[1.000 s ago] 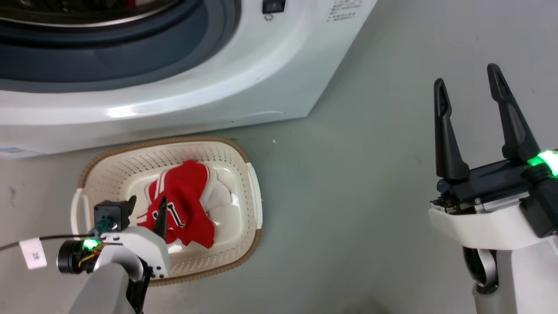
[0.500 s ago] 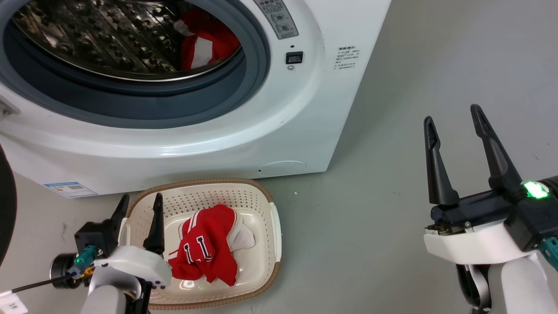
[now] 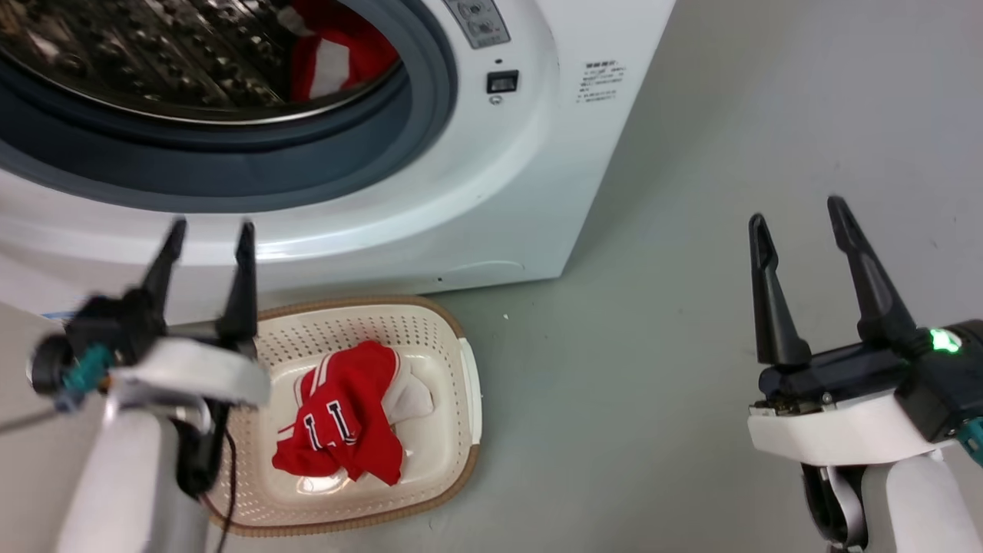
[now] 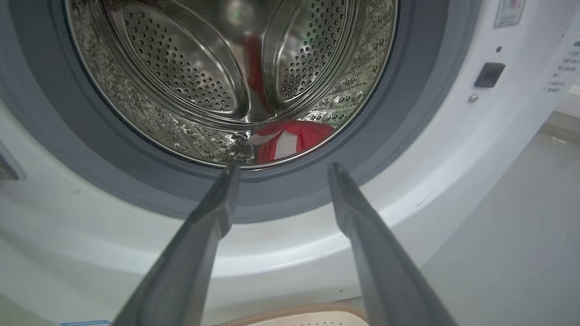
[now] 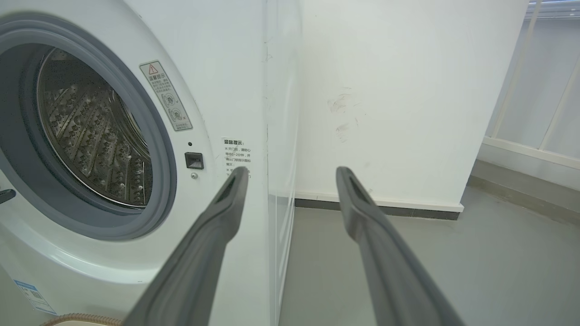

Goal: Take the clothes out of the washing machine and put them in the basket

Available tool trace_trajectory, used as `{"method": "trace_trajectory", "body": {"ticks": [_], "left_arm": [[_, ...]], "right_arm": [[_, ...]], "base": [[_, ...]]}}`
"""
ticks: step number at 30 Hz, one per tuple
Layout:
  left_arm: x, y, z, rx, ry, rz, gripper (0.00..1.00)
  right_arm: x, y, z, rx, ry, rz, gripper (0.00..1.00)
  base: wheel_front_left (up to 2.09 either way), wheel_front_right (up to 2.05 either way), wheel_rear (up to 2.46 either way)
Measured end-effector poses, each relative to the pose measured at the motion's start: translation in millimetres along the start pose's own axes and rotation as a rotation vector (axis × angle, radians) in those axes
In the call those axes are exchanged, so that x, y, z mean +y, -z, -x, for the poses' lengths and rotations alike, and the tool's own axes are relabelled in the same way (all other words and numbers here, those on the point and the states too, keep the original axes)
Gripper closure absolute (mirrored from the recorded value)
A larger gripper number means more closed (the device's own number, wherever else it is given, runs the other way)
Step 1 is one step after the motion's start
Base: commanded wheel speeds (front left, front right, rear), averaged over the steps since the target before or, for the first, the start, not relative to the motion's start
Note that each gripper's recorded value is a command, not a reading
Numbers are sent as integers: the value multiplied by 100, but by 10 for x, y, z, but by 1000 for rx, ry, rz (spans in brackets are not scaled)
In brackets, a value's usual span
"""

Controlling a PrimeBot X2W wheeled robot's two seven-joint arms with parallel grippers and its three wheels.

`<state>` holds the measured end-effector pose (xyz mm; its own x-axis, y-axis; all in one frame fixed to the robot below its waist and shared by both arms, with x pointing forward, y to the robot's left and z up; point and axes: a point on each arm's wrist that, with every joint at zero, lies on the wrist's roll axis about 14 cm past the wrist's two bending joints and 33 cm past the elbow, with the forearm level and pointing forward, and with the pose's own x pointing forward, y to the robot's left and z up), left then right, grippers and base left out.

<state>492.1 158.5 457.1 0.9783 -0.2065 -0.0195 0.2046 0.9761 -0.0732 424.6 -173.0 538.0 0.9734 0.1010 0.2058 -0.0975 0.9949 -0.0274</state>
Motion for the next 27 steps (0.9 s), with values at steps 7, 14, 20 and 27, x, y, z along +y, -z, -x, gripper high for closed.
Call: {"method": "trace_trajectory", "body": {"ticks": [7, 14, 20, 27], "left_arm": [[81, -66, -780, 44, 70, -70, 0], [139, 166, -1517, 194, 138, -114, 0], [156, 519, -1987, 405, 175, -127, 0], [125, 690, -2489, 547, 168, -116, 0]], "right_arm": [[-119, 139, -197, 3, 24, -15, 0], [-239, 477, -308, 62, 51, -28, 0], [-339, 786, -240, 144, 81, -39, 0], [-431, 968, -164, 205, 103, -23, 0]], "base": [[0, 0, 0], [0, 0, 0], [0, 0, 0], [0, 0, 0]]}}
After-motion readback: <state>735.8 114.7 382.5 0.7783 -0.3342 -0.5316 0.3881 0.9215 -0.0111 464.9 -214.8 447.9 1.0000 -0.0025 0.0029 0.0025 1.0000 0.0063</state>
